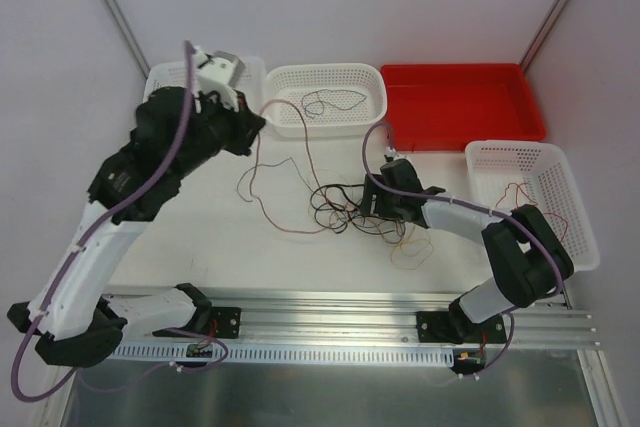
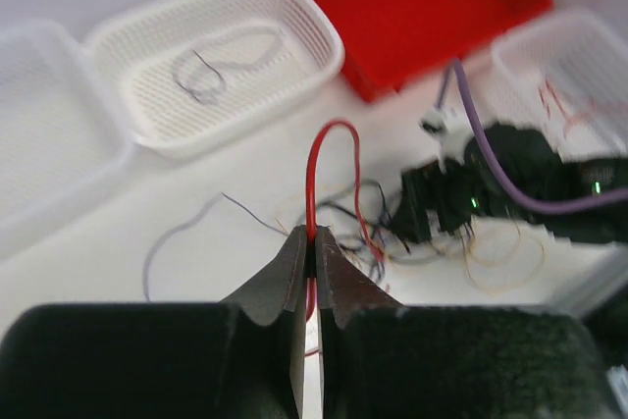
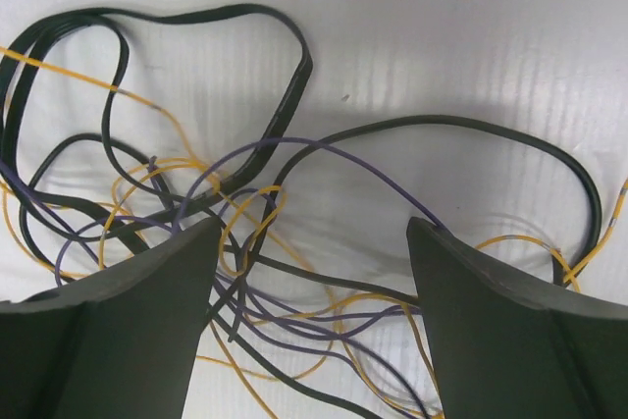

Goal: Untangle the cables

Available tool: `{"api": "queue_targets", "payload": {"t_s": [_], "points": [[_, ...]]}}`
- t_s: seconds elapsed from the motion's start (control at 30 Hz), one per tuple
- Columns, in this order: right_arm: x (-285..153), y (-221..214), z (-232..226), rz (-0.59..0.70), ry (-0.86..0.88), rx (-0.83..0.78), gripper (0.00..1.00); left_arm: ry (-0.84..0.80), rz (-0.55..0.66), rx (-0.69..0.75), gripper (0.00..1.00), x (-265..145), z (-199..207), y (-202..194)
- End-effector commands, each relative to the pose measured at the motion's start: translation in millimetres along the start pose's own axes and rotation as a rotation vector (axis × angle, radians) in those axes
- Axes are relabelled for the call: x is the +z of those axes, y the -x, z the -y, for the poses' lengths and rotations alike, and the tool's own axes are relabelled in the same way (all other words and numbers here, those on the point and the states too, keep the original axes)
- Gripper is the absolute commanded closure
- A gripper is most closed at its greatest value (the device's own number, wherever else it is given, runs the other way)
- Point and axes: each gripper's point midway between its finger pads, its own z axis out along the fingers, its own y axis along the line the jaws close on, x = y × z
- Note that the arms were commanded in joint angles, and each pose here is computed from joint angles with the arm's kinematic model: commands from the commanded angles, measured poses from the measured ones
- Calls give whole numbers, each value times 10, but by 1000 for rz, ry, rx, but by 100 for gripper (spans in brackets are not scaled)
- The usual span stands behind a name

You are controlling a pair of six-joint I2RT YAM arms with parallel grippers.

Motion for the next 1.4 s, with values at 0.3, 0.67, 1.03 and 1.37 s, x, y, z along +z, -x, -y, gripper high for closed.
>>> {"api": "queue_targets", "payload": {"t_s": [0.3,0.67,1.03,1.37], "points": [[-93,-38,346,-12,-83,27,18,302,267,-49,100,-834,-644,733],[-960,504,-120,164,117,-172,6,133,82,-77,100,-355,-385,118],[-1772,617,-1196,357,599,-372,0,-32,-29,-136,100,-137,-105,-308],[-2150,828,-1672,463,704,-456,0,-285,-190,-29,100,21,306,-889]]}}
